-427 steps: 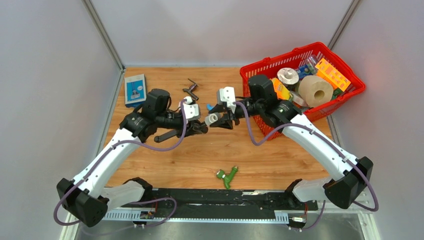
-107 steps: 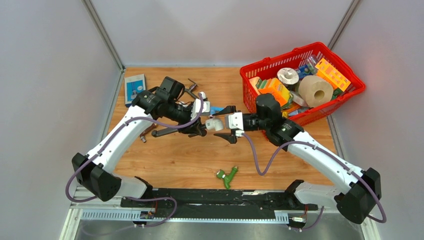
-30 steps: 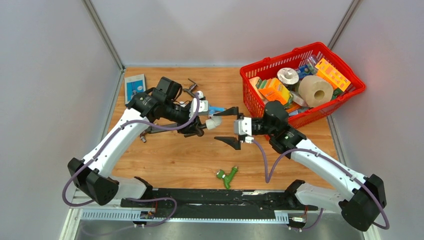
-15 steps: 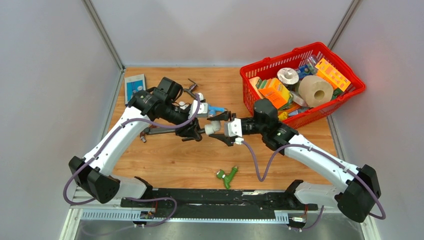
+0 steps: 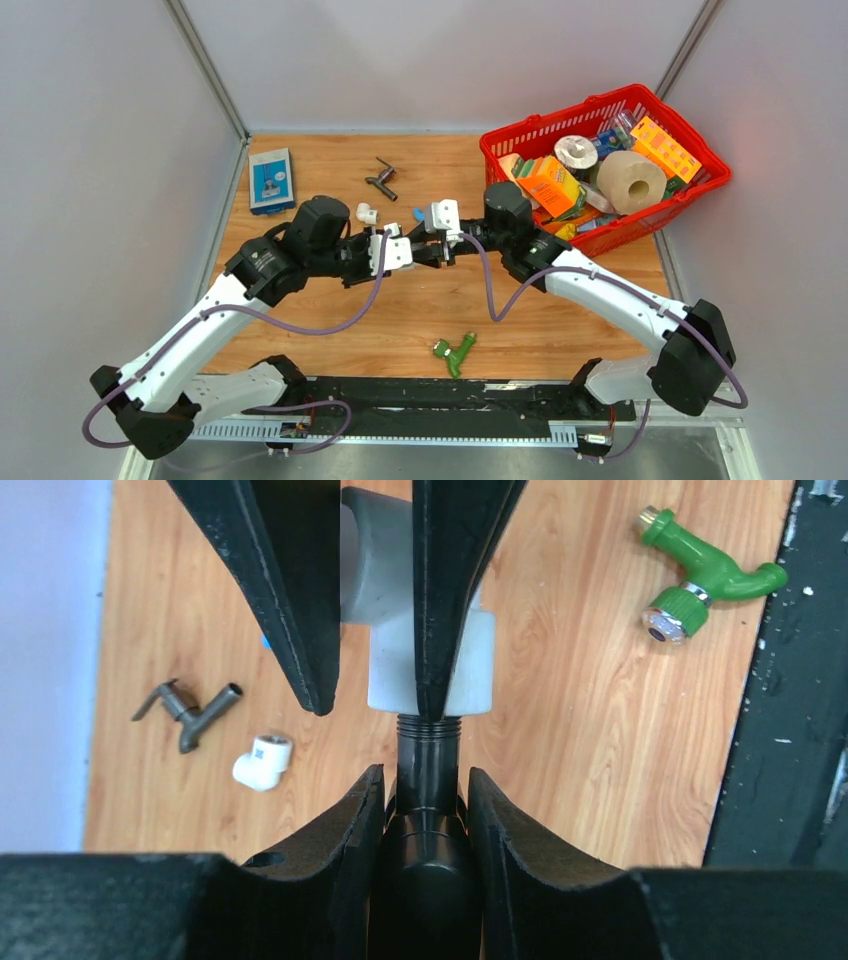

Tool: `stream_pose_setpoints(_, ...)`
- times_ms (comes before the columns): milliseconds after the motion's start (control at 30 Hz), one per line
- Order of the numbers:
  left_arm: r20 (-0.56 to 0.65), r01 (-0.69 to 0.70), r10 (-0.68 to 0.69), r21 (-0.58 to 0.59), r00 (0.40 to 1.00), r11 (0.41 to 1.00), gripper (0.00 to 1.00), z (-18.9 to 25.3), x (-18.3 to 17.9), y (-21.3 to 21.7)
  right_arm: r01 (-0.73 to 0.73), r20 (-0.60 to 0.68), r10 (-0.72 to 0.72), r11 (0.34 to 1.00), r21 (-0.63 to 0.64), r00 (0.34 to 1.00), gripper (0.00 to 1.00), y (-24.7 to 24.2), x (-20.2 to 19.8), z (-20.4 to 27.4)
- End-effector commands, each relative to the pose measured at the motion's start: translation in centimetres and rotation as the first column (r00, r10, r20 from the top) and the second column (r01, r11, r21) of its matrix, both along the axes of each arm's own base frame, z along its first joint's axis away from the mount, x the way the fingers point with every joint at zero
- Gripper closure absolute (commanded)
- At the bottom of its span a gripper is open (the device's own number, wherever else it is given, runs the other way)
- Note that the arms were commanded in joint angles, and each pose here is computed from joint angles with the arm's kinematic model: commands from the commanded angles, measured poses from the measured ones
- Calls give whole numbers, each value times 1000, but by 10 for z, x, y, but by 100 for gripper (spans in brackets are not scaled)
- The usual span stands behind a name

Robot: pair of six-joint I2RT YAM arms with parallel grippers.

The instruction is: Install the water faucets

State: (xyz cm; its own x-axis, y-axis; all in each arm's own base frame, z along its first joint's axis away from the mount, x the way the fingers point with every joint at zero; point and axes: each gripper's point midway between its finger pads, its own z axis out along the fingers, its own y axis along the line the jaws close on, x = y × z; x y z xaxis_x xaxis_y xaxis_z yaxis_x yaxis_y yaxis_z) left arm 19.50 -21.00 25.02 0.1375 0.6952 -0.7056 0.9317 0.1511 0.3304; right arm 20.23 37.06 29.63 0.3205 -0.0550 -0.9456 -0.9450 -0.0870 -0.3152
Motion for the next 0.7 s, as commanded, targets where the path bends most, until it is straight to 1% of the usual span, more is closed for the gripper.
stream_pose_setpoints(0,218,-45,82,-168,972,985,100,66,26,-11,39,-99,-41,999,-19,994,62,-4,2,-6)
stream_pose_setpoints(67,186,-50,77,-147,979,988,100,52,25,-11,59,-36,-59,998,8,998,54,-10,2,6)
stream_pose_setpoints(133,166,-49,75,-154,983,987,100,43,23,-13,91,27,-92,995,36,995,46,-17,3,20)
stream_pose_setpoints(200,144,-42,66,-164,987,986,100,37,21,-15,103,102,-109,993,56,989,36,-25,0,27)
stream_pose_setpoints(233,132,-42,65,-168,989,985,100,35,21,-14,111,152,-121,991,74,981,29,-31,-2,34)
stream_pose_setpoints(267,103,-18,37,-186,994,982,100,34,17,-18,112,195,-125,991,76,973,24,-36,-4,33)
stream_pose_setpoints(300,74,-23,38,-191,997,981,100,31,19,-16,103,236,-119,992,76,964,22,-39,-7,32)
stream_pose_setpoints(333,40,7,2,-219,999,976,100,33,14,-20,91,283,-112,992,85,953,19,-43,-11,34)
stream_pose_setpoints(367,0,-5,5,-228,1000,974,100,30,17,-17,81,311,-103,993,83,945,17,-45,-14,32)
stream_pose_setpoints(400,-36,35,-45,-254,998,967,100,33,12,-24,70,343,-95,994,83,935,17,-47,-16,31)
stream_pose_setpoints(433,-68,27,-46,-256,997,966,100,30,13,-21,64,369,-88,995,77,925,15,-48,-17,28)
stream_pose_setpoints(500,-116,98,-137,-292,984,952,100,41,2,-30,61,391,-79,996,59,917,14,-50,-18,21)
stream_pose_setpoints(533,-156,105,-154,-285,976,953,100,35,2,-33,58,401,-73,997,48,913,14,-50,-17,18)
stream_pose_setpoints(567,-181,139,-197,-293,964,946,100,40,-6,-34,56,404,-67,998,38,912,13,-49,-17,16)
stream_pose_setpoints(600,-242,139,-208,-274,948,952,100,30,-8,-35,58,407,-64,998,28,911,13,-48,-16,13)
stream_pose_setpoints(633,-239,167,-238,-282,942,945,100,37,-11,-37,61,411,-62,998,14,910,12,-48,-15,9)
stream_pose_setpoints(667,-287,166,-242,-265,927,950,100,29,-12,-38,67,413,-63,998,5,908,12,-47,-14,6)
